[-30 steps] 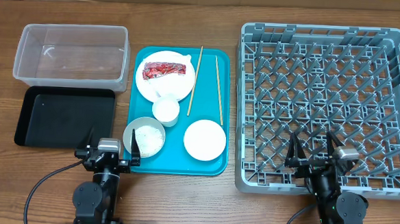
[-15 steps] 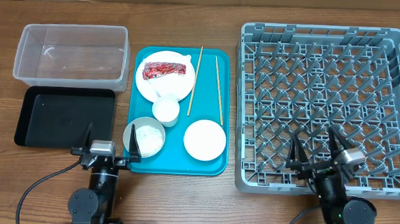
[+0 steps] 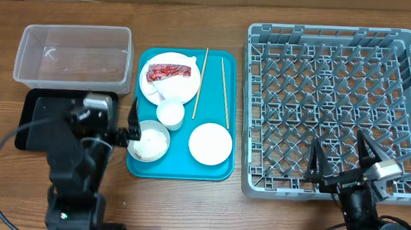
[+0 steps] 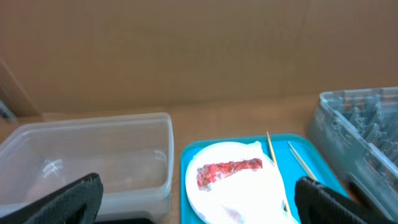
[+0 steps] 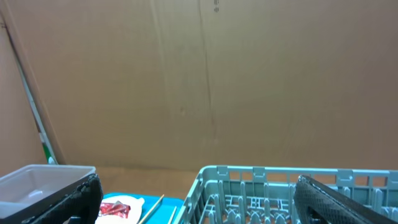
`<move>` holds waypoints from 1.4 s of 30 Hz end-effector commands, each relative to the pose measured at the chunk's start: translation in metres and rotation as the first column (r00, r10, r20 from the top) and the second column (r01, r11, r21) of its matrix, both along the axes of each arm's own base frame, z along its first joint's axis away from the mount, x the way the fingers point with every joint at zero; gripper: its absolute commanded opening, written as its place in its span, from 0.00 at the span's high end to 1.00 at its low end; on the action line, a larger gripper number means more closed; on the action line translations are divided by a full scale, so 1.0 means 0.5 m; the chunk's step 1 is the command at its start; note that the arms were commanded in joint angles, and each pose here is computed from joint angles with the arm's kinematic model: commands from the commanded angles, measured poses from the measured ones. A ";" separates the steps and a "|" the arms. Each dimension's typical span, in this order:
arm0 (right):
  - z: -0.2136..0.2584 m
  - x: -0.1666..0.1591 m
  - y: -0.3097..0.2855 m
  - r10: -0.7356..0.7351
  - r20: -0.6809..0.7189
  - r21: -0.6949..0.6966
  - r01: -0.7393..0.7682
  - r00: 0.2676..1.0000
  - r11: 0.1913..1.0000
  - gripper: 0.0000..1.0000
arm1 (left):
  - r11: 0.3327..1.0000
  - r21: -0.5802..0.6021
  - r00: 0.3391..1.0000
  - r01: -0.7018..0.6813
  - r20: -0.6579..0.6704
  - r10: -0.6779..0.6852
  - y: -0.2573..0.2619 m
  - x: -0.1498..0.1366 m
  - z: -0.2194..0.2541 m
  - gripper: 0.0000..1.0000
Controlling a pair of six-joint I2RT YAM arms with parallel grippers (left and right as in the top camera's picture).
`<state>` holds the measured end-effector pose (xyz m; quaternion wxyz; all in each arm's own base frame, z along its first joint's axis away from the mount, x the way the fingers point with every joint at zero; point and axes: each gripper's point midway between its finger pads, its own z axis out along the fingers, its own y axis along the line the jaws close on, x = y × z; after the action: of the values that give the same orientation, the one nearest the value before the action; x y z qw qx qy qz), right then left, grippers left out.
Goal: Sort waste into correct bins and load items into the dishwasher
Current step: 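Reach the left gripper to the red wrapper and tissue on the plate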
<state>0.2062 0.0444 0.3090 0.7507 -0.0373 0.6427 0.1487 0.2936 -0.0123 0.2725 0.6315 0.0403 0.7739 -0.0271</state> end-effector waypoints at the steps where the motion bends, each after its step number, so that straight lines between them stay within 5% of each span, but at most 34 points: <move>1: 0.031 0.007 0.001 0.000 -0.031 -0.010 -0.001 1.000 1.000 0.00 | 0.997 0.044 0.997 0.068 -0.050 -0.066 -0.014 0.042 0.085 0.00; 11: 0.064 0.083 0.004 -0.002 -0.339 -0.022 -0.006 0.941 1.000 0.00 | 0.996 0.015 0.893 0.091 -0.443 -0.075 -0.012 0.128 0.065 0.00; 14: 0.058 0.120 0.006 -0.007 -0.578 -0.032 -0.014 0.816 0.999 0.00 | 0.985 0.035 0.796 0.169 -0.594 -0.116 -0.033 0.148 0.033 0.00; 19: 0.026 0.185 0.012 -0.005 -0.764 -0.028 -0.025 0.645 0.999 0.00 | 0.980 0.012 0.754 0.197 -0.641 -0.144 -0.053 0.179 -0.001 0.00; 26: -0.074 0.253 0.075 0.167 -0.860 0.109 -0.146 0.483 0.983 0.04 | 0.935 0.032 0.732 0.353 -0.632 -0.255 -0.100 0.272 -0.077 0.00; 33: -0.087 0.246 0.075 0.169 -0.876 0.116 -0.144 0.451 0.983 0.05 | 0.843 0.205 0.674 0.497 -0.704 -0.225 -0.168 0.365 -0.254 0.00; 42: -0.098 0.233 0.075 0.168 -0.893 0.119 -0.139 0.418 0.983 0.00 | 0.810 0.222 0.594 0.543 -0.783 -0.184 -0.179 0.408 -0.449 0.00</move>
<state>0.3212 0.0802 0.2462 0.2589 0.0049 0.9415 0.2155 0.4935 -0.1060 0.0668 0.2391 0.3124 0.9192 -0.0139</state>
